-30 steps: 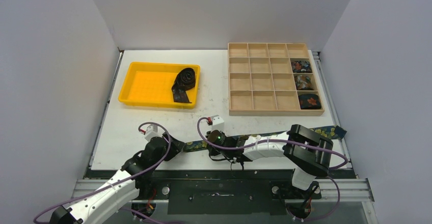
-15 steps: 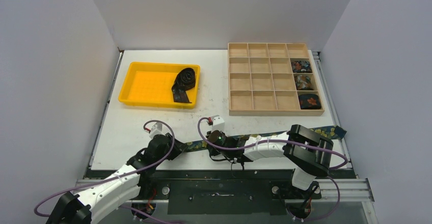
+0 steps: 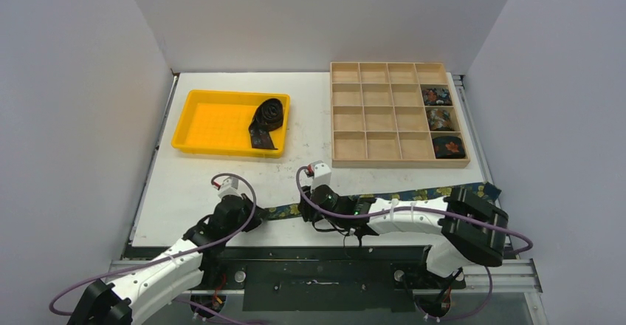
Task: Roll the ties
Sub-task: Roll the tie at the center of the board.
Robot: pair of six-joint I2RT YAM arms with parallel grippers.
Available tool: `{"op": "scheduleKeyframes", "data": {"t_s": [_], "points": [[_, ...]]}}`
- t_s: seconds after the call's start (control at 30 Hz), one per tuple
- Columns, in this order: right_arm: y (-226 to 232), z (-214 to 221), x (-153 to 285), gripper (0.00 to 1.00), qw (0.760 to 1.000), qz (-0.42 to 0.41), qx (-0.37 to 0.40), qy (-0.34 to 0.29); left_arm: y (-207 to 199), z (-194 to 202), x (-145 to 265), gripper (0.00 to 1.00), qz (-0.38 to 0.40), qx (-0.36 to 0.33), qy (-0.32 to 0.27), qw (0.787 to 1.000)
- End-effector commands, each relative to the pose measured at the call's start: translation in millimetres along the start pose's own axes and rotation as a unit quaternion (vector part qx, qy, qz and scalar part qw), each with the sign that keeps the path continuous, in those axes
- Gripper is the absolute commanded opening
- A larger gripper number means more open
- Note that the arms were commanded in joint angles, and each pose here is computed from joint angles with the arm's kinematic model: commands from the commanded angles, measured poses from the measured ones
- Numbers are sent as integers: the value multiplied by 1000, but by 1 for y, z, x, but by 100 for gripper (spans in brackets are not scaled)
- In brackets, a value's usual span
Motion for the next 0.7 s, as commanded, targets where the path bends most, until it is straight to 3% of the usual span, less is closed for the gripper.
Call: {"op": "scheduleKeyframes", "data": {"t_s": [0.0,0.03,0.1,0.17,0.33,0.67], "points": [[23,-43,10,33,995,-62,12,-81,-22,-36,0,0,9,-57,-56,997],[25,-51,6,31,995,-63,7,-73,-25,-39,-2,0,6,-66,-56,996],[30,-61,-4,15,996,-71,11,-45,-30,-45,-4,0,0,-80,-53,995],[33,-64,-13,6,997,-70,16,-41,-37,-53,-8,0,4,-82,-62,995],[38,-54,-34,5,996,-84,17,-13,-41,-59,-14,0,-2,-79,-63,995],[16,-33,-61,5,999,-23,11,22,-41,-61,-12,0,0,-85,-72,994]]}}
Point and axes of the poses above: each gripper's point midway between its finger pads, its own x axis back along the fingers, its own y axis along the line the jaws close on, z = x × y, the point moved 8 cm from there along x, back along the fingers, and after that the axes turned 14 degrees about -x, right-handed, at the moved point
